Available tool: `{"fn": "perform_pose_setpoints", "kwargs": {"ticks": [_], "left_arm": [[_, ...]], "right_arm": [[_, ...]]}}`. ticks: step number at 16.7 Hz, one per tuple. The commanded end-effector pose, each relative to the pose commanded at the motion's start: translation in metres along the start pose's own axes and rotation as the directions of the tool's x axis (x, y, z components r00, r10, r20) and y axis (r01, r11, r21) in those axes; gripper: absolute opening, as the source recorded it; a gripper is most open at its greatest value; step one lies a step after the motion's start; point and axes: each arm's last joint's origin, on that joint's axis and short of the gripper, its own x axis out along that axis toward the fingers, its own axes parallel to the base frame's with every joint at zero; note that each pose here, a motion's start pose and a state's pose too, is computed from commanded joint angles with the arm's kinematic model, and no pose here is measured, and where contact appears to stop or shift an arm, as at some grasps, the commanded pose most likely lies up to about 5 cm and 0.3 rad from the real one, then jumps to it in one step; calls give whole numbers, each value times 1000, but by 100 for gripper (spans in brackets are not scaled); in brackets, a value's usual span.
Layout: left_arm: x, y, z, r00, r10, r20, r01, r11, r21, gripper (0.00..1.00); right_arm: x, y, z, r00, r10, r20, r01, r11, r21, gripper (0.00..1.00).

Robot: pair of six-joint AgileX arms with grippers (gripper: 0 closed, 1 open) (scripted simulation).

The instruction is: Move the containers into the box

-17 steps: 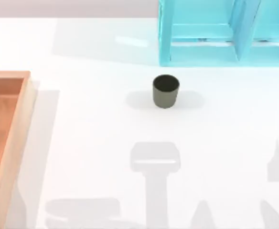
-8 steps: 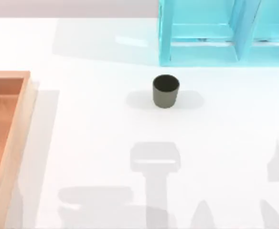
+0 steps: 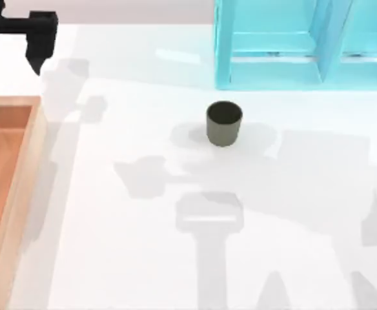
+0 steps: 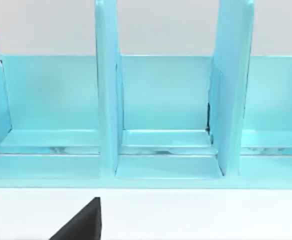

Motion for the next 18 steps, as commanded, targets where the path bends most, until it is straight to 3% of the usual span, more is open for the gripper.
{"fn": "perform_pose_setpoints", "kwargs": {"ticks": [3, 6, 8, 10, 15, 18], "left_arm": [[37, -105, 30, 1000, 6, 6, -6, 1000, 7, 100], [61, -200, 25, 999, -9, 49, 9, 1000, 3, 100], [71, -241, 15, 997, -25, 77, 25, 1000, -3, 100], [76, -261, 10, 995, -33, 91, 34, 999, -6, 100], [78, -262, 9, 996, -34, 88, 34, 999, -6, 100], [96, -264, 13, 995, -34, 92, 35, 999, -6, 100]], "right_arm": [[0, 0, 0, 1000, 0, 0, 0, 1000, 0, 100], [0, 0, 0, 1000, 0, 0, 0, 1000, 0, 100], [0, 0, 0, 1000, 0, 0, 0, 1000, 0, 100], [0, 0, 0, 1000, 0, 0, 0, 1000, 0, 100], [0, 0, 0, 1000, 0, 0, 0, 1000, 0, 100], [0, 0, 0, 1000, 0, 0, 0, 1000, 0, 100]]}}
